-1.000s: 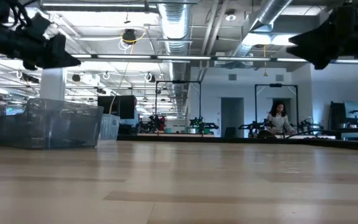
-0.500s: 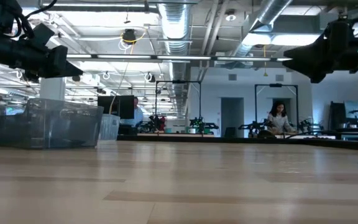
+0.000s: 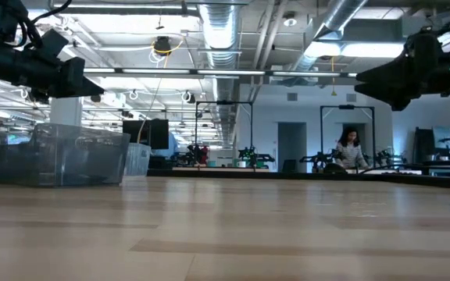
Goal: Sort pens & pencils
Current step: Return to Home Position
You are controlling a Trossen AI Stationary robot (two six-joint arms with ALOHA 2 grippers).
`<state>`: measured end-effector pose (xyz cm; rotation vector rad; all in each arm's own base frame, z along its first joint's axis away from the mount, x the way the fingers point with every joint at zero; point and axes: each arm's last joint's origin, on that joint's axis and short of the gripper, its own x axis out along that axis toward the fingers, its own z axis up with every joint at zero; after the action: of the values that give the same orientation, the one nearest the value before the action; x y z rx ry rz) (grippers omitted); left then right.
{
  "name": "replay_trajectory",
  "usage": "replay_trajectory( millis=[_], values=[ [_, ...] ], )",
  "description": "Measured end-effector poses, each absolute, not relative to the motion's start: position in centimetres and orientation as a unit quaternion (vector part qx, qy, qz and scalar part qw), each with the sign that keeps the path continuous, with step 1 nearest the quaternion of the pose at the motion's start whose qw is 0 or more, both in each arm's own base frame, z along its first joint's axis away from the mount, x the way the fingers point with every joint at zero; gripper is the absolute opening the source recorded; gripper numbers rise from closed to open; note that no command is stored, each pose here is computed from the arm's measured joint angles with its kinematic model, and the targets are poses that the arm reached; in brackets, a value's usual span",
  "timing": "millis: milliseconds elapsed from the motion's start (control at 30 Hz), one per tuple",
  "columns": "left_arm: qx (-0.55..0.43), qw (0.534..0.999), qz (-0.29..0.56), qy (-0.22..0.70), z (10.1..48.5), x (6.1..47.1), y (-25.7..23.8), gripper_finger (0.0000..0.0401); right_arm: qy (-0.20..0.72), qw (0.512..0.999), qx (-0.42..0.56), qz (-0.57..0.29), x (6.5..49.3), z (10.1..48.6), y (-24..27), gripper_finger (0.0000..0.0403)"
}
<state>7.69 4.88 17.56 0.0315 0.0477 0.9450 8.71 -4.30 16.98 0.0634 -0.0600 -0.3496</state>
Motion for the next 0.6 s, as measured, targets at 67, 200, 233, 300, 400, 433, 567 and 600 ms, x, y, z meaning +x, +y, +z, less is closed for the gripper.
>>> replay_trajectory(
  millis=[67,200,233,300,400,433,567,600],
  values=[
    [0.015,0.89,0.455,0.023,17.55,7.69,4.88,0.0093,-0.025,0.984,0.033,-0.174,8.73,16.87,-4.31,0.0265],
    [0.015,0.89,0.455,0.024,17.55,7.69,4.88,0.0093,-0.024,0.984,0.033,-0.175,8.73,16.86,-4.33,0.0265],
    [0.015,0.89,0.455,0.024,17.54,7.69,4.88,0.0093,-0.024,0.984,0.033,-0.175,8.73,16.86,-4.33,0.0265],
    [0.015,0.89,0.455,0.024,17.53,7.69,4.88,0.0093,-0.024,0.984,0.033,-0.175,8.73,16.86,-4.33,0.0265],
    [0.024,0.89,0.455,0.029,17.52,7.69,4.88,0.0093,-0.024,0.984,0.033,-0.175,8.73,16.86,-4.33,0.0265],
    [0.027,0.89,0.455,0.031,17.52,7.69,4.88,0.0093,-0.024,0.984,0.033,-0.175,8.73,16.86,-4.33,0.0265],
    [0.031,0.89,0.455,0.033,17.52,7.69,4.88,0.0093,-0.024,0.984,0.033,-0.175,8.73,16.86,-4.33,0.0265],
    [0.031,0.89,0.455,0.033,17.52,7.69,4.88,0.0093,-0.025,0.984,0.033,-0.175,8.73,16.86,-4.33,0.0265]
  ],
)
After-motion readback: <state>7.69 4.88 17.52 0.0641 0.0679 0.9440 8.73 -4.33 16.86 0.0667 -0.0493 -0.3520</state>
